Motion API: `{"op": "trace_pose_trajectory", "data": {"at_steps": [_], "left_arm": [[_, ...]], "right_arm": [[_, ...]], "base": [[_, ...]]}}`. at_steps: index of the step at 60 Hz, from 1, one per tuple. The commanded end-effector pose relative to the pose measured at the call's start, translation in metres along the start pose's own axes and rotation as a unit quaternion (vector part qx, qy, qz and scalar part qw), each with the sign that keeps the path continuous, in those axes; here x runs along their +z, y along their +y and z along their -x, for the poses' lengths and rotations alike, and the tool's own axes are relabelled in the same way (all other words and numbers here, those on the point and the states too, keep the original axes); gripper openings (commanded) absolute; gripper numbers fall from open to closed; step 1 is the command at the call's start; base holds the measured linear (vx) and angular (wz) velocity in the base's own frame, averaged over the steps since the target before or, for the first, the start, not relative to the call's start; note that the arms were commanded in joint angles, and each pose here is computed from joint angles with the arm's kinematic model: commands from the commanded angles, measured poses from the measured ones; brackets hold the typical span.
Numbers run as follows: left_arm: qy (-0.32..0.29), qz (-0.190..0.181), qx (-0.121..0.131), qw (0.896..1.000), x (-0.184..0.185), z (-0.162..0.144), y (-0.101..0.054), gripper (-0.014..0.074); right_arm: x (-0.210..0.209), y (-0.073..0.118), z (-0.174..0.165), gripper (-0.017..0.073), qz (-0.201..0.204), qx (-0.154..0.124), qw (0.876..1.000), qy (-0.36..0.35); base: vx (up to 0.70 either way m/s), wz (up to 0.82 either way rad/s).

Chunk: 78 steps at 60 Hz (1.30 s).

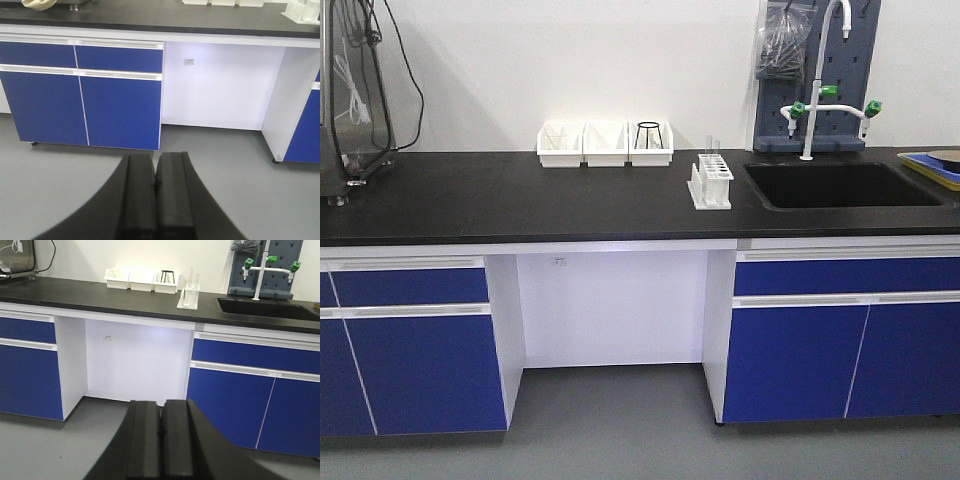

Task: Flip and reinsert test tube from rack
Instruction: 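Drive the base toward the bench and the white test-tube rack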

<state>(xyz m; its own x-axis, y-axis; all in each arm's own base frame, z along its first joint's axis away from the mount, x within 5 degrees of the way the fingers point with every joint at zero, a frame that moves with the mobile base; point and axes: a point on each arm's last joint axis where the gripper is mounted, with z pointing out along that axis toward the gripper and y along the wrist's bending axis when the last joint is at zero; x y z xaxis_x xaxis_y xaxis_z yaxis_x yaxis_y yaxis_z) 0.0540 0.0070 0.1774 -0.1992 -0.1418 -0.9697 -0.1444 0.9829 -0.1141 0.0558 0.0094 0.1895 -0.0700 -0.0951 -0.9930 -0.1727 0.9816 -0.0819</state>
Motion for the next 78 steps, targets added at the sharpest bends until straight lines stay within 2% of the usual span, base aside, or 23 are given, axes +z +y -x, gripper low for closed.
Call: {"op": "trace_pose_trajectory", "data": {"at_steps": [1,50,78], "left_arm": [[-0.043,-0.011,-0.001,0.999,-0.0004,0.0073,-0.0017,-0.0006],[-0.043,-0.011,-0.001,0.999,-0.0004,0.0073,-0.0017,-0.0006],[-0.043,-0.011,-0.001,0.999,-0.0004,0.0073,-0.0017,-0.0006]], "right_arm": [[-0.0012,-0.0004,0.0084,-0.0012,-0.002,-0.005,0.999,-0.049],[-0.0012,-0.0004,0.0084,-0.0012,-0.002,-0.005,0.999,-0.049],[-0.0012,-0.0004,0.0084,-0.0012,-0.002,-0.005,0.999,-0.049]], "base": [[0.0,0.0],[0.02,0.01],[0.28,0.01]]}}
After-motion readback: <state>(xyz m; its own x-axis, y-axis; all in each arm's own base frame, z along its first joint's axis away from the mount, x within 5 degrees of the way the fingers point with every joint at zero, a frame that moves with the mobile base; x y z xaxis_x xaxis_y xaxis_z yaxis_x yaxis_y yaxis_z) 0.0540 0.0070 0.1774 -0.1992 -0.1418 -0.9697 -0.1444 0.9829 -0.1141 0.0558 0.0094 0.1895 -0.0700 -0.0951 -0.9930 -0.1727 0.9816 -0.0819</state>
